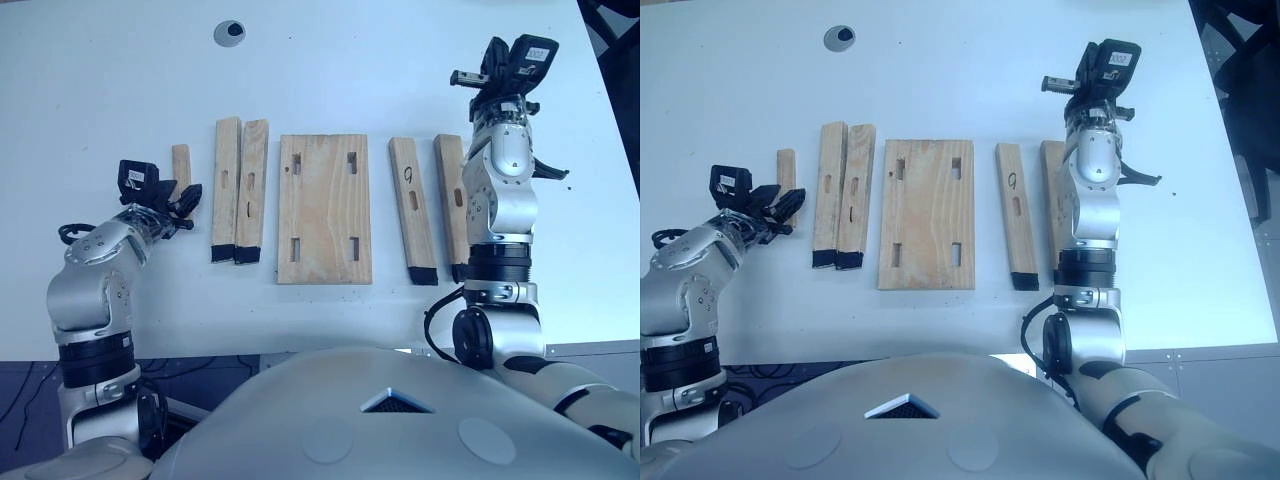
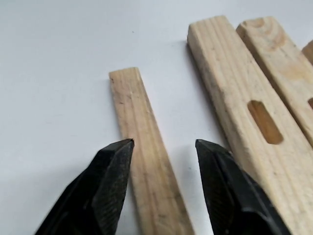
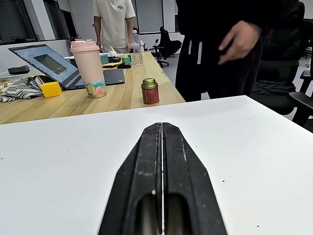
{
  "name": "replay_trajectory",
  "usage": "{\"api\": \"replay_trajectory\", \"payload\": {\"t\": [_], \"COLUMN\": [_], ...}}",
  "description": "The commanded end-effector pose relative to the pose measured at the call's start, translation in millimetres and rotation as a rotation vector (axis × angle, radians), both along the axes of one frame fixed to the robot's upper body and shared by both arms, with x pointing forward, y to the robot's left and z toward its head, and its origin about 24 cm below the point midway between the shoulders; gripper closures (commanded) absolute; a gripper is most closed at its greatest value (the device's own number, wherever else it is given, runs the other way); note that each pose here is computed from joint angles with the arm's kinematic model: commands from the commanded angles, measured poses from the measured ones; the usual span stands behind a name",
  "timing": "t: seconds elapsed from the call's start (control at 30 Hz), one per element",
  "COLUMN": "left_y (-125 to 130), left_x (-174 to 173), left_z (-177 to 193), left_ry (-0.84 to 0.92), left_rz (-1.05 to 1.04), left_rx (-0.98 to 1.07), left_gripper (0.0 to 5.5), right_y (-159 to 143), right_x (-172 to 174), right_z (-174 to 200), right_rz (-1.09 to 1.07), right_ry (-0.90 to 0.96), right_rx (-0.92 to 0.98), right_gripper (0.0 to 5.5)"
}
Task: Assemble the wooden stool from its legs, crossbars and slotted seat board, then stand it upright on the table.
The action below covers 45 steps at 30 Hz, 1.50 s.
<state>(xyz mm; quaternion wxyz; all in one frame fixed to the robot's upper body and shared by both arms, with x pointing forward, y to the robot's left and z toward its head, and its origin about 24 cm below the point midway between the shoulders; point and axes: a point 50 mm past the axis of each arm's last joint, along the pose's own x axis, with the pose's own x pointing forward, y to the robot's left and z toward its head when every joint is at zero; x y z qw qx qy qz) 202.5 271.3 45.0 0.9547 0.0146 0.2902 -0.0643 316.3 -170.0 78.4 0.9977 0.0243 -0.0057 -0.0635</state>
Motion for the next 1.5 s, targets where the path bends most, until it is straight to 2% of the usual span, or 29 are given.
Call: {"api": "replay_trajectory", "payload": {"t": [0.03,0.23,0.37,0.6,0.73,0.8,0.83,0.97,1.1,1.17,1.23,1.33,1.5], "left_y": [10.3,3.8,12.3,13.6,9.3,7.7,6.6,-22.2,-83.4,-119.2,-144.5,-159.3,-166.0], "left_x": [-1.6,-17.1,-22.9,-34.9,-27.9,-13.3,-0.6,69.5,105.1,107.1,99.5,87.5,77.2], "left_z": [1.0,-21.4,-28.2,-44.4,-41.6,-33.9,-26.5,39.9,83.4,94.3,96.2,88.2,89.0], "left_ry": [-0.021,0.103,0.146,0.192,0.154,0.077,0.013,-0.39,-0.658,-0.75,-0.807,-0.832,-0.859], "left_rz": [0.009,-0.018,0.03,0.037,0.02,0.001,-0.005,0.014,-0.147,-0.279,-0.393,-0.48,-0.515], "left_rx": [0.058,0.034,0.052,0.021,0.028,0.066,0.102,0.065,0.015,-0.008,-0.004,0.021,-0.013], "left_gripper": [3.2,3.2,3.2,4.05,4.25,4.25,4.25,4.25,4.25,4.25,4.25,4.25,4.25], "right_y": [-0.7,0.6,0.0,-0.9,-1.1,-1.5,-1.1,20.2,46.4,50.8,52.4,52.5,47.4], "right_x": [-3.6,-4.0,-4.8,-4.8,-1.5,1.6,3.5,19.3,27.9,25.7,20.8,11.2,9.8], "right_z": [-2.5,-3.8,-4.2,-4.9,-1.7,0.6,1.9,17.0,53.3,74.7,90.1,99.9,91.3], "right_rz": [-0.011,-0.009,-0.011,-0.013,-0.003,0.015,0.031,0.29,0.679,0.834,0.965,1.099,1.068], "right_ry": [0.005,0.01,0.011,0.014,0.009,0.007,0.007,0.036,0.067,0.06,0.061,0.073,0.136], "right_rx": [0.001,0.004,0.001,-0.001,-0.004,0.023,0.039,0.257,0.613,0.77,0.894,0.991,1.042], "right_gripper": [5.5,5.5,5.5,5.5,5.5,5.5,5.31,4.67,3.95,3.57,3.23,2.71,2.11]}}
